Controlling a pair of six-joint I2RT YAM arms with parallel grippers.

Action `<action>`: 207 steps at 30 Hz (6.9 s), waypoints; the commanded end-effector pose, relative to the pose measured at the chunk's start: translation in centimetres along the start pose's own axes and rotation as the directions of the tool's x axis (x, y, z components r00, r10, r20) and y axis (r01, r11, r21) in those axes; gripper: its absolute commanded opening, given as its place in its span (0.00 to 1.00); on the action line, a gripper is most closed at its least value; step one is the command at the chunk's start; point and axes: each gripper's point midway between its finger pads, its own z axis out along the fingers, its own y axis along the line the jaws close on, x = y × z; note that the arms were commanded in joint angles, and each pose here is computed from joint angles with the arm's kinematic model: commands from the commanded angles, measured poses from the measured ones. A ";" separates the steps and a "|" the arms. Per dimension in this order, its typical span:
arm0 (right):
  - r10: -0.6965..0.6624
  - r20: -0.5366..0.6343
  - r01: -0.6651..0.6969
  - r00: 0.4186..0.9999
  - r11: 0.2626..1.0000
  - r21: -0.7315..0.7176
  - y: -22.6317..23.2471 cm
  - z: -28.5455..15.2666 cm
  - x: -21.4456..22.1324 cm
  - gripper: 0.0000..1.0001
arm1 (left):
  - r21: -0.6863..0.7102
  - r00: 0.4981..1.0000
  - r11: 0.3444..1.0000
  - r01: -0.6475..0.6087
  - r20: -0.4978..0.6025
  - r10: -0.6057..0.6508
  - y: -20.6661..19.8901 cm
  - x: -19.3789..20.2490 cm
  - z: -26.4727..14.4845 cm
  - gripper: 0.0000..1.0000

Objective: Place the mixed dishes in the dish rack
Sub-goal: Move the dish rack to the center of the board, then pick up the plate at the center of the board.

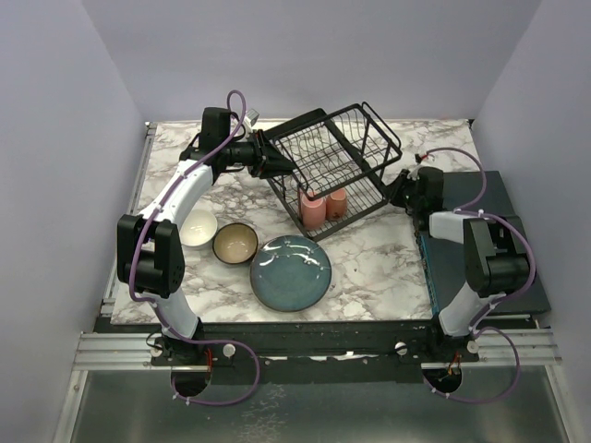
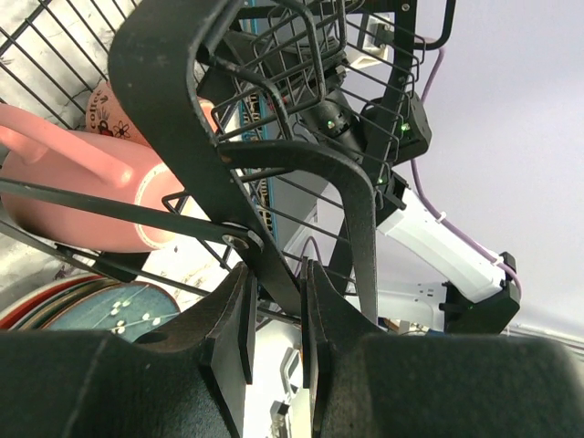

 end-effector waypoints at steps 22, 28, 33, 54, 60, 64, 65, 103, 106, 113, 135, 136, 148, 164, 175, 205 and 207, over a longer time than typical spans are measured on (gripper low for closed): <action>0.196 -0.167 -0.197 0.966 0.980 0.007 5.1 -4.6 10.7 0.00 | -0.105 0.999 0.994 -0.025 0.027 0.028 1.4 -4.2 1.0 0.20; 0.182 -0.196 -0.190 0.964 0.982 -0.022 7.2 -5.1 12.6 0.00 | -0.145 0.999 0.989 -0.022 0.044 0.029 2.2 -4.2 0.7 0.20; 0.136 -0.230 -0.155 0.964 0.986 -0.063 9.5 -5.5 14.5 0.00 | -0.190 0.997 0.982 -0.017 0.071 0.031 2.8 -3.9 0.2 0.21; 0.069 -0.186 -0.063 0.980 0.997 0.037 8.6 -5.8 14.8 0.00 | -0.359 0.987 0.933 -0.038 0.135 0.092 4.6 -0.7 -3.7 0.24; 0.070 -0.190 -0.063 0.979 0.997 0.044 6.7 -5.1 13.6 0.00 | -0.363 0.987 0.931 -0.042 0.128 0.095 4.9 0.4 -4.3 0.24; 0.067 -0.198 -0.058 0.978 0.997 0.051 6.2 -4.3 13.3 0.00 | -0.363 0.986 0.931 -0.049 0.131 0.103 4.6 0.8 -4.6 0.24; 0.064 -0.200 -0.054 0.978 0.997 0.055 6.1 -4.1 13.3 0.00 | -0.362 0.986 0.931 -0.050 0.132 0.104 4.6 0.8 -4.7 0.24; 0.106 -0.200 -0.088 0.974 0.991 0.096 3.2 -2.3 11.5 0.00 | -0.464 0.913 0.885 -0.021 0.352 0.206 3.3 -1.9 -11.1 0.45; 0.115 -0.204 -0.098 0.972 0.991 0.093 3.2 -2.3 11.7 0.00 | -0.454 0.907 0.891 -0.015 0.370 0.204 3.2 -1.9 -11.4 0.46; 0.119 -0.204 -0.103 0.972 0.991 0.090 3.2 -2.4 11.9 0.00 | -0.443 0.901 0.897 -0.009 0.385 0.199 3.2 -1.5 -11.9 0.47; 0.078 -0.112 -0.075 0.991 0.997 0.026 5.6 -5.3 6.4 0.54 | -0.438 0.927 0.899 0.009 0.342 0.157 5.2 3.1 -12.2 0.50; 0.071 -0.108 -0.069 0.992 0.997 0.023 5.7 -5.6 6.2 0.56 | -0.438 0.928 0.899 0.010 0.339 0.155 5.3 3.4 -12.3 0.51; -0.021 -0.093 0.003 0.995 0.982 -0.190 9.6 -11.4 3.9 0.71 | -0.444 0.953 0.894 0.058 0.292 0.083 7.4 8.2 -12.7 0.53; -0.018 -0.090 -0.021 0.996 0.907 -0.420 13.4 -18.8 3.8 0.79 | -0.443 0.957 0.869 0.219 0.270 -0.103 10.1 14.5 -13.0 0.53; -0.034 -0.337 -0.129 0.941 0.884 -0.449 14.0 -18.8 8.0 0.79 | -0.479 0.907 0.787 0.389 0.346 -0.238 13.7 18.0 -13.2 0.52; -0.025 -0.397 -0.172 0.917 0.875 -0.452 13.5 -18.9 11.3 0.80 | -0.701 0.952 0.647 0.301 0.264 -0.157 21.4 21.8 -7.4 0.82; -0.023 -0.403 -0.177 0.915 0.875 -0.450 13.5 -18.9 11.5 0.80 | -0.691 0.954 0.660 0.295 0.254 -0.161 21.4 21.7 -7.0 0.81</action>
